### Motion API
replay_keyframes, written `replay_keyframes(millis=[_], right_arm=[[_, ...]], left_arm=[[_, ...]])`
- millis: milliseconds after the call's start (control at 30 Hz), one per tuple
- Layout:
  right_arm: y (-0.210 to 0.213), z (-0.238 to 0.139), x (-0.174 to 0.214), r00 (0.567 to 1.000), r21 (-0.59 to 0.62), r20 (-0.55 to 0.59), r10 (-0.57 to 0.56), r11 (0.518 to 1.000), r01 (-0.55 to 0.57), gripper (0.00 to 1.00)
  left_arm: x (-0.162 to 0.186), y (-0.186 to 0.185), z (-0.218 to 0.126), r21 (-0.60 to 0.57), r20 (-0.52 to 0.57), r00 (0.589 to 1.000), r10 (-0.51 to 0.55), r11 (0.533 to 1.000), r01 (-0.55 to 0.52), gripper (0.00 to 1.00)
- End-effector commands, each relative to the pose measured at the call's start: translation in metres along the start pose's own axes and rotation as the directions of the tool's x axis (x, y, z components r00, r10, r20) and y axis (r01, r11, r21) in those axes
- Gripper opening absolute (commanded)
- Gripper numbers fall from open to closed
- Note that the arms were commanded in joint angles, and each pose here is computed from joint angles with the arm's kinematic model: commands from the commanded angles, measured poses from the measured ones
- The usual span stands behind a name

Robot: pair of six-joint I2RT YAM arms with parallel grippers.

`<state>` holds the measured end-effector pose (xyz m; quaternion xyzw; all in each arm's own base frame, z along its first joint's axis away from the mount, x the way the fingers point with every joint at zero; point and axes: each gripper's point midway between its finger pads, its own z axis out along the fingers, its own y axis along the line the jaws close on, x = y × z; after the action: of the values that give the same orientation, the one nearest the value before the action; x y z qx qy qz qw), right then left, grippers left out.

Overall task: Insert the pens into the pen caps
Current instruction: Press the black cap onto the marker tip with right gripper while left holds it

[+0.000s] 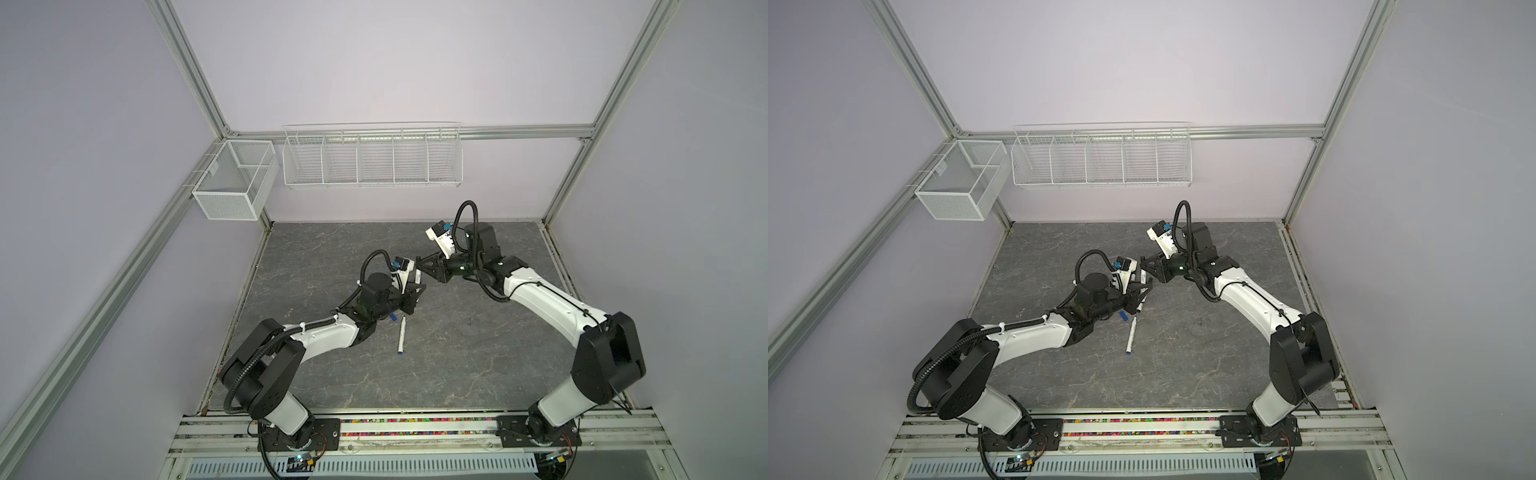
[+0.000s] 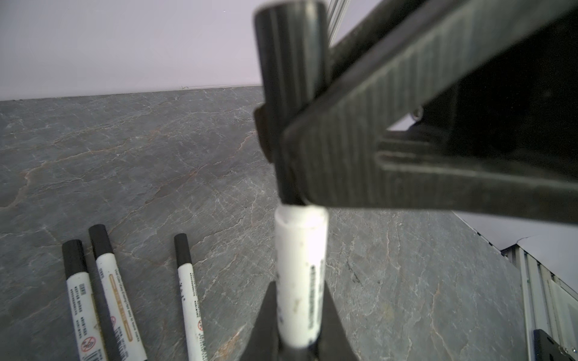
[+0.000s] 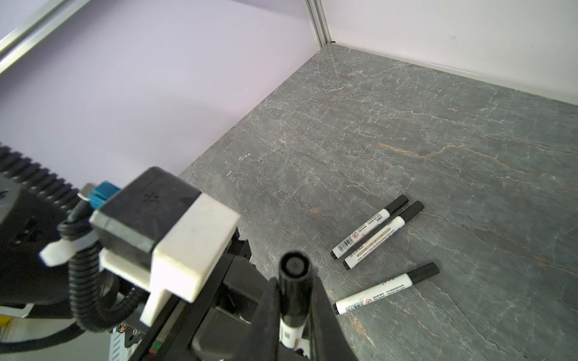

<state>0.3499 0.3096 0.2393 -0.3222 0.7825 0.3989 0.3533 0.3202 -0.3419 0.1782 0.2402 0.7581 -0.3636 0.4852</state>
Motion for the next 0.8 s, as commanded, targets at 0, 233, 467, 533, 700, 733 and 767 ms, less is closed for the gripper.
replay_keyframes(millis=[0,233,467,533,700,733,767], right_arm=[[0.04,0.001,0.053,0.983,-0.098,-0.179,0.039,0.993,-0.058,0.19],[0.043,-0.002,0.041,0.994,-0.075,-0.111,0.001,0.997,-0.01,0.21],[0.047,-0.003,0.037,0.995,-0.072,-0.095,-0.016,0.997,0.009,0.23],[0.047,-0.004,0.034,0.996,-0.068,-0.085,-0.018,0.998,0.012,0.25],[0.044,-0.008,0.024,0.998,-0.045,-0.06,-0.024,0.999,0.022,0.35],[0.043,-0.008,0.024,0.998,-0.04,-0.06,-0.023,0.999,0.021,0.36],[0.042,-0.008,0.023,0.998,-0.034,-0.06,-0.02,0.999,0.018,0.37]], left_arm=[[-0.075,0.007,-0.016,-0.082,0.259,0.964,0.054,0.996,-0.034,0.0],[-0.082,-0.008,-0.016,-0.021,0.272,0.961,0.053,0.999,-0.049,0.0],[-0.088,-0.015,-0.017,-0.002,0.285,0.957,0.061,0.998,-0.063,0.0],[-0.087,-0.016,-0.017,-0.004,0.277,0.958,0.073,0.997,-0.075,0.0],[-0.08,-0.02,-0.015,-0.012,0.252,0.962,0.105,0.994,-0.105,0.0],[-0.08,-0.021,-0.016,-0.014,0.253,0.961,0.111,0.994,-0.111,0.0],[-0.079,-0.021,-0.016,-0.016,0.254,0.961,0.114,0.993,-0.114,0.0]])
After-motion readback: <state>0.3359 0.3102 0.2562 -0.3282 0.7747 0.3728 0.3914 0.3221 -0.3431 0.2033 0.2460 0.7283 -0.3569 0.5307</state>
